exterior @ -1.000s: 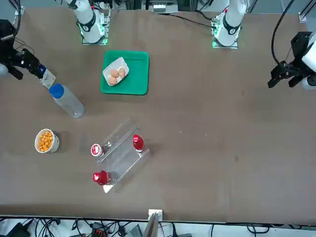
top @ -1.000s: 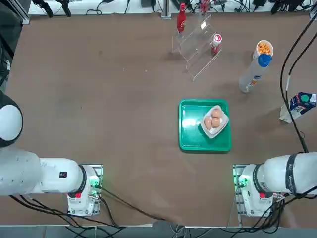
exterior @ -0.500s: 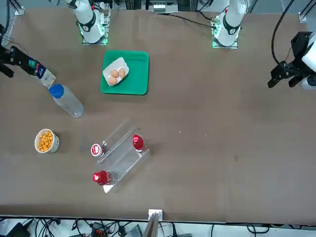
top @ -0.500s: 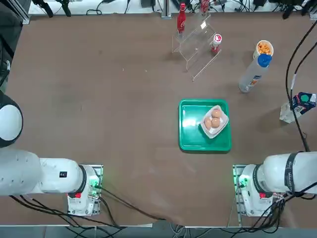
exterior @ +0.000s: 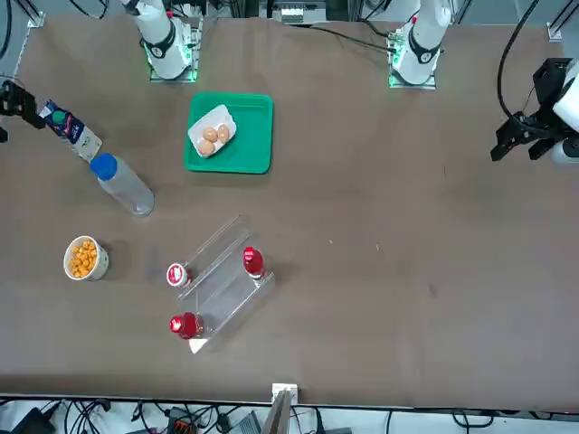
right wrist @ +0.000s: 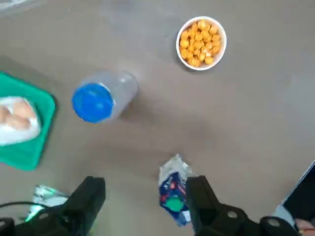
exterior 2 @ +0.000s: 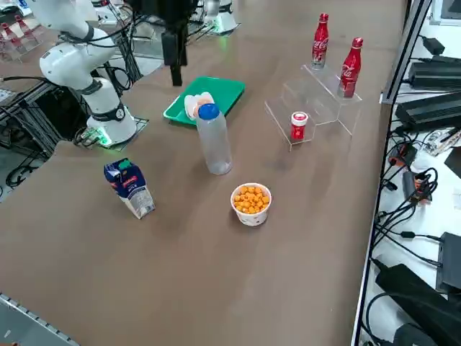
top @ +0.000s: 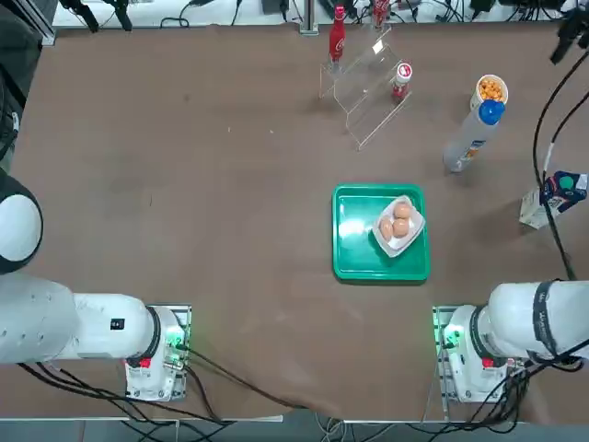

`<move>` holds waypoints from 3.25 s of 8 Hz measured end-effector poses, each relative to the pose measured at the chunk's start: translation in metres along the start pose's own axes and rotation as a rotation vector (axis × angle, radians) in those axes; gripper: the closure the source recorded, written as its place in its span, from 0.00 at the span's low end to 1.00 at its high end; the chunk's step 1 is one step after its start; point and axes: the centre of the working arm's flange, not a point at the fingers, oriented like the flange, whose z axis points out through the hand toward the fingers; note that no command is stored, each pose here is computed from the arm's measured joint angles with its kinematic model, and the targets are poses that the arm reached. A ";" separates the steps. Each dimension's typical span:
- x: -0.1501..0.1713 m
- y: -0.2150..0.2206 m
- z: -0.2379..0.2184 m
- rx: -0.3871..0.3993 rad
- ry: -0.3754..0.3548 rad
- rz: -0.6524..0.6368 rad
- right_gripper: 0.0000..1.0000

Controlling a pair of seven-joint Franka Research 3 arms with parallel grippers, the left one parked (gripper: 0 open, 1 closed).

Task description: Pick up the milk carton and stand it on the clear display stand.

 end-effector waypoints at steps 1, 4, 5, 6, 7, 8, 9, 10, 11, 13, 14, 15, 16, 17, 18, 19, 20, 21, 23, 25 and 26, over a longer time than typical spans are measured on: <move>-0.012 0.013 0.014 0.008 -0.006 -0.063 0.00; -0.053 0.026 0.073 -0.007 0.019 -0.275 0.00; -0.071 0.024 0.092 0.002 0.016 -0.333 0.00; -0.085 0.023 0.106 0.015 0.010 -0.384 0.00; -0.096 0.024 0.117 0.023 -0.001 -0.430 0.00; -0.103 0.027 0.129 0.018 -0.014 -0.469 0.00; -0.109 0.031 0.142 0.005 -0.020 -0.502 0.00; -0.116 0.035 0.155 -0.009 -0.021 -0.536 0.00; -0.124 0.038 0.167 -0.011 -0.019 -0.564 0.00; -0.135 0.040 0.186 0.006 -0.022 -0.580 0.00; -0.137 0.037 0.193 0.006 -0.037 -0.592 0.00; -0.140 0.033 0.198 -0.004 -0.057 -0.613 0.00; -0.142 0.029 0.204 -0.018 -0.063 -0.646 0.00; -0.145 0.027 0.210 -0.024 -0.057 -0.673 0.00; -0.153 0.028 0.218 -0.025 -0.049 -0.690 0.00; -0.159 0.029 0.226 -0.023 -0.043 -0.703 0.00; -0.161 0.028 0.230 -0.022 -0.042 -0.711 0.00; -0.161 0.027 0.234 -0.033 -0.043 -0.723 0.00; -0.160 0.025 0.241 -0.059 -0.037 -0.745 0.00; -0.161 0.024 0.244 -0.061 -0.035 -0.749 0.00; -0.161 0.024 0.245 -0.064 -0.038 -0.754 0.00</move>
